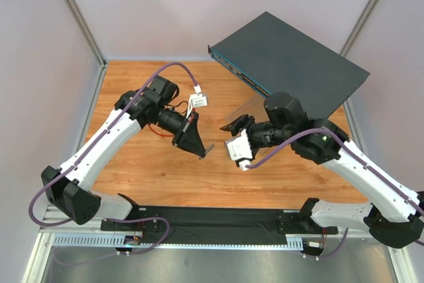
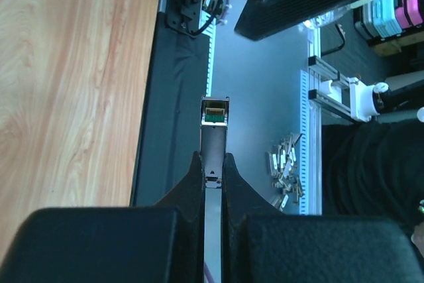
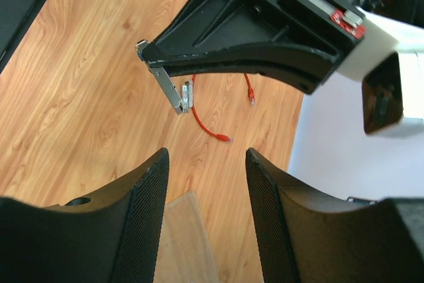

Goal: Insert the plug into the switch port

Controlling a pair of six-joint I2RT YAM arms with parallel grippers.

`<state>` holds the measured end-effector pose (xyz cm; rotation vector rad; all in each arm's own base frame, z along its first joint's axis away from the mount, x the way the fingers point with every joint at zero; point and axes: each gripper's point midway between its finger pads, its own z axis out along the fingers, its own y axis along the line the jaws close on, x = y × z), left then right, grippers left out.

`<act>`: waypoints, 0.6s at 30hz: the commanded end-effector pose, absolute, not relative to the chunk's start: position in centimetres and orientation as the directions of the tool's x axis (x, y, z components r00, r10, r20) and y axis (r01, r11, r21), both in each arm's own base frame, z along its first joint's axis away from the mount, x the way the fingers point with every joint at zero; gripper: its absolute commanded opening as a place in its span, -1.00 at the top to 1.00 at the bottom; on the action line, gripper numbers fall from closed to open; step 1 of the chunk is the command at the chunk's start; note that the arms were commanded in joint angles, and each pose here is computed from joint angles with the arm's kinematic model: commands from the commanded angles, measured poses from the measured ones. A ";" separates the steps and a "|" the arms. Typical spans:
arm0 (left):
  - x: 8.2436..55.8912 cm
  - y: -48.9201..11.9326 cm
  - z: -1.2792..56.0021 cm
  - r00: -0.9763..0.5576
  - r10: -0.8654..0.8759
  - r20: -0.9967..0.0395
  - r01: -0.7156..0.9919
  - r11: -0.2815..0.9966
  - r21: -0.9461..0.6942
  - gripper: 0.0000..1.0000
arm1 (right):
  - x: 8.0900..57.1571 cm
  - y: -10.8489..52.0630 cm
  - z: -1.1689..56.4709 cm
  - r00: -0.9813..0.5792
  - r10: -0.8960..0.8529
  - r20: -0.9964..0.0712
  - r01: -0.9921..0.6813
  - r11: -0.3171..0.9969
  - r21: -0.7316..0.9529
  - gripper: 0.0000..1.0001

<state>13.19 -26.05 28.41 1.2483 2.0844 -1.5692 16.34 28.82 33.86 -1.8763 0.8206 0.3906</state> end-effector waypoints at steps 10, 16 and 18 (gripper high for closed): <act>12.3 -26.9 29.6 -0.589 0.484 -0.647 0.731 -0.022 -0.682 1.00 | 14.9 31.1 30.9 0.826 -0.316 -0.466 -0.562 -0.423 -0.710 0.04; 12.5 -27.1 29.5 -0.600 0.486 -0.636 0.720 -0.019 -0.694 1.00 | 15.2 31.9 30.0 0.832 -0.323 -0.450 -0.554 -0.445 -0.703 0.11; 12.4 -27.2 29.5 -0.598 0.489 -0.636 0.719 -0.024 -0.694 1.00 | 15.3 32.3 29.7 0.833 -0.324 -0.448 -0.552 -0.450 -0.702 0.12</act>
